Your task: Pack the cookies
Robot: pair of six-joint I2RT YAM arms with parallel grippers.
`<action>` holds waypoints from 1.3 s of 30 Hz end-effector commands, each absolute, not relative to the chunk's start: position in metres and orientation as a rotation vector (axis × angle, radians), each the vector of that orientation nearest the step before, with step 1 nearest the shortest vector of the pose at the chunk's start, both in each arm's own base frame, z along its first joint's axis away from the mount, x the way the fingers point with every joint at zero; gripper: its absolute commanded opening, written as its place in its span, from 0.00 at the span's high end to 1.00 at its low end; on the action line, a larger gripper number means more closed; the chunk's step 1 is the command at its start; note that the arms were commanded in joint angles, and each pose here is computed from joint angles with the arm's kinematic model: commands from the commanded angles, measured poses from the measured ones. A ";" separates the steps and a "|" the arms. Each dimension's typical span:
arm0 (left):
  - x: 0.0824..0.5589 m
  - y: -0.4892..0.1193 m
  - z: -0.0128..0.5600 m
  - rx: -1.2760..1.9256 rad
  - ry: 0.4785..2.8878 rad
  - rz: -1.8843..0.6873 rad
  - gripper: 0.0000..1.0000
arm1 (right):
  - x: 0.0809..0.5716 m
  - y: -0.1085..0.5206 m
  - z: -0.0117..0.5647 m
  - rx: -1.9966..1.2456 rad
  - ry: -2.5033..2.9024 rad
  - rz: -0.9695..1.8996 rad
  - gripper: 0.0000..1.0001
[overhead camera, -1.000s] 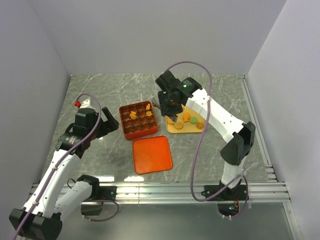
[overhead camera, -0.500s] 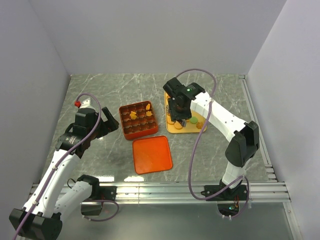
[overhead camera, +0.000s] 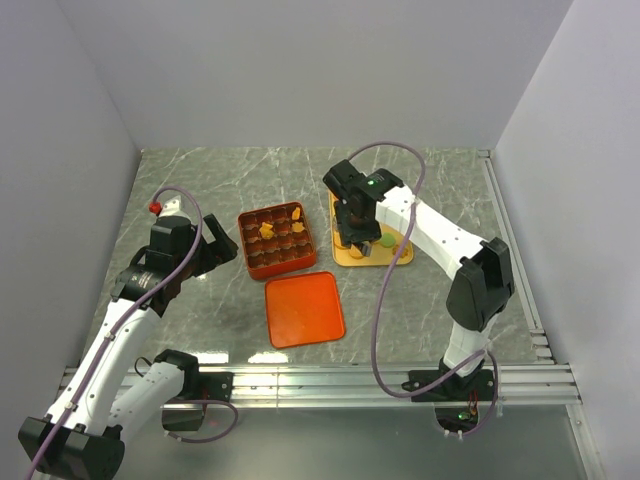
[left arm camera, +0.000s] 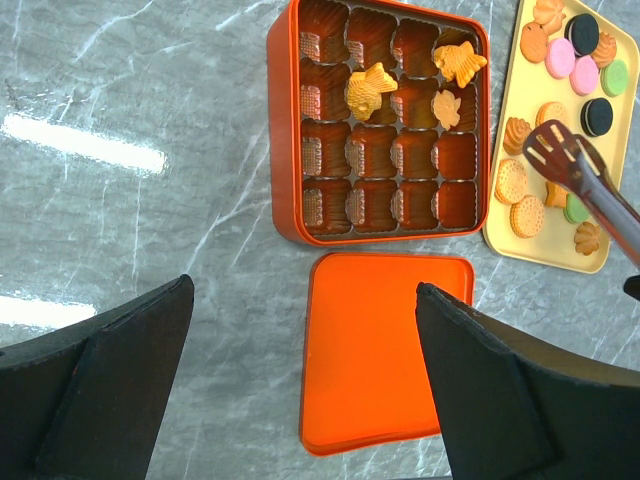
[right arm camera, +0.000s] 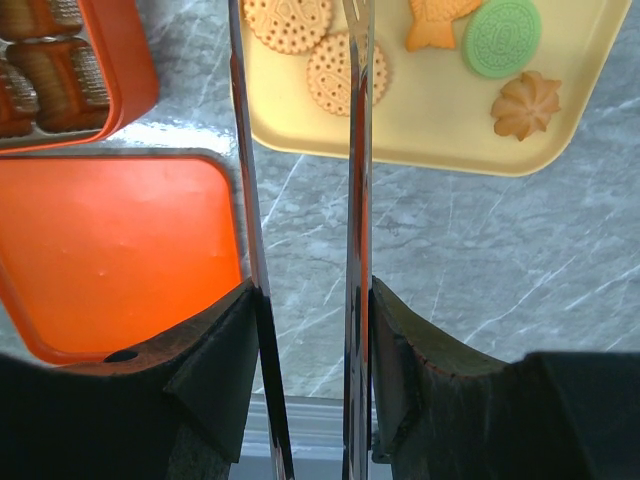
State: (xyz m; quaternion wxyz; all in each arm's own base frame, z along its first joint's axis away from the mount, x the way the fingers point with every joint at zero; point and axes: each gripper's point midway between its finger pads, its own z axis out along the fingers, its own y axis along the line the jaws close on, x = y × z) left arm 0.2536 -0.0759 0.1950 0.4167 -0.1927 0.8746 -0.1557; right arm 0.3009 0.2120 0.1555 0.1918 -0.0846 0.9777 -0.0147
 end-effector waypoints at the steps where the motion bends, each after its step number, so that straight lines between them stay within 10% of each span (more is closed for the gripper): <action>1: 0.256 -0.078 0.200 -0.475 2.180 -0.404 0.01 | 0.314 0.213 0.156 -0.241 2.708 -0.069 0.49; 26: 0.256 -0.076 0.200 -0.488 2.177 -0.389 0.01 | 0.329 0.221 0.134 -0.300 2.750 -0.131 0.49; 39: 0.257 -0.075 0.200 -0.493 2.177 -0.386 0.01 | 0.326 0.216 0.140 -0.282 2.740 -0.121 0.68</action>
